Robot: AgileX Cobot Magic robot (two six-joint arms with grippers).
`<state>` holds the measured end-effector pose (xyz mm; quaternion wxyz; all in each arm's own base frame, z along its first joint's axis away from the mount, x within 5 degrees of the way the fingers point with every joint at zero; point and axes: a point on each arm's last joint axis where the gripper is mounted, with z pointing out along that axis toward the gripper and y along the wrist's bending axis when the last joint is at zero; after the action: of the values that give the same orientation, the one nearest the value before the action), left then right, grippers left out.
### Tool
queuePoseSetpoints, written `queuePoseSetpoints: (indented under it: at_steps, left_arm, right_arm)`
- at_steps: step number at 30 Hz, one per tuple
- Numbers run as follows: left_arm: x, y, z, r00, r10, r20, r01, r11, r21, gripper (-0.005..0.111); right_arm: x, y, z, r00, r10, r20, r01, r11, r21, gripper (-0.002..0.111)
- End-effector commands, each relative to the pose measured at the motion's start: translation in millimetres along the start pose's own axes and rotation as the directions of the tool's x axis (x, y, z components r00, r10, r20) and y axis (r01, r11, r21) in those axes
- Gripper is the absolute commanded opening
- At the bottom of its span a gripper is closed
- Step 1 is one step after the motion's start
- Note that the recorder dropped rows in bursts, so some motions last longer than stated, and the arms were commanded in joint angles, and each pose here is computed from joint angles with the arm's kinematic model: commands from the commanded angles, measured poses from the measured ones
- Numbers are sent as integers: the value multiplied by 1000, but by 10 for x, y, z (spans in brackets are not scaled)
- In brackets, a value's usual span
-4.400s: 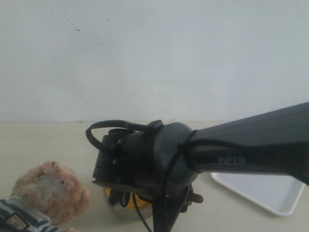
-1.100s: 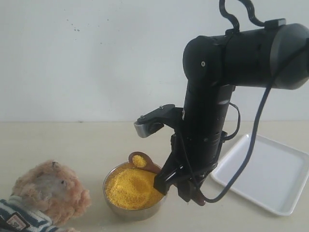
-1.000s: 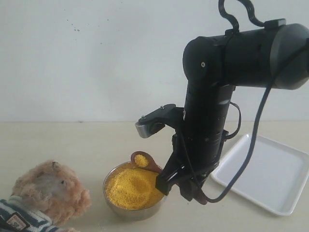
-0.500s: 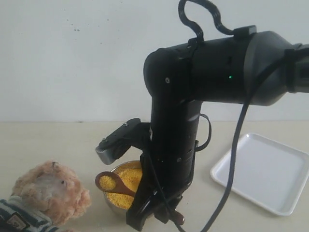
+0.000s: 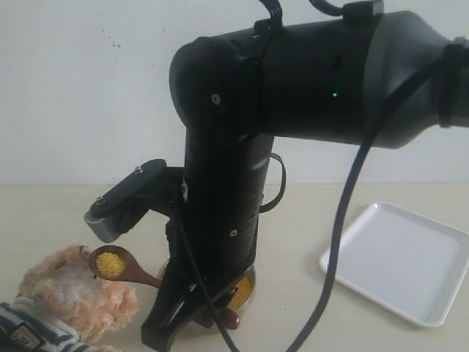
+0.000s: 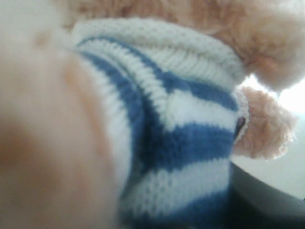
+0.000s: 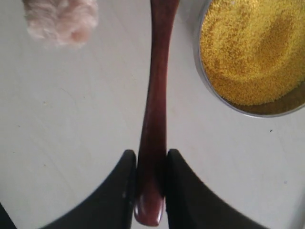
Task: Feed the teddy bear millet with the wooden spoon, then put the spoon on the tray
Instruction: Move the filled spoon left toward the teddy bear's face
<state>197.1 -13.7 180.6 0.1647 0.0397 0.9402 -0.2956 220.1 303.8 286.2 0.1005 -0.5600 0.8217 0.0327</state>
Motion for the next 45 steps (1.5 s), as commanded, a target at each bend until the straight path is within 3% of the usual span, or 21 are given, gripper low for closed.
queuePoseSetpoints:
  at_steps: [1, 35, 45]
  left_arm:
    - [1, -12, -12, 1000, -4, 12, 4, 1000, 9, 6]
    - [-8, 2, -13, 1000, -4, 22, 4, 1000, -6, 6]
    - [-8, 2, -13, 1000, -4, 22, 4, 1000, -6, 6]
  right_arm:
    - [-60, 80, -131, 999, -24, 43, 24, 1000, 12, 1]
    - [-347, 198, -8, 988, -144, 52, 138, 985, 105, 1]
    - [-406, 232, 164, 967, -249, -57, 255, 932, 259, 1]
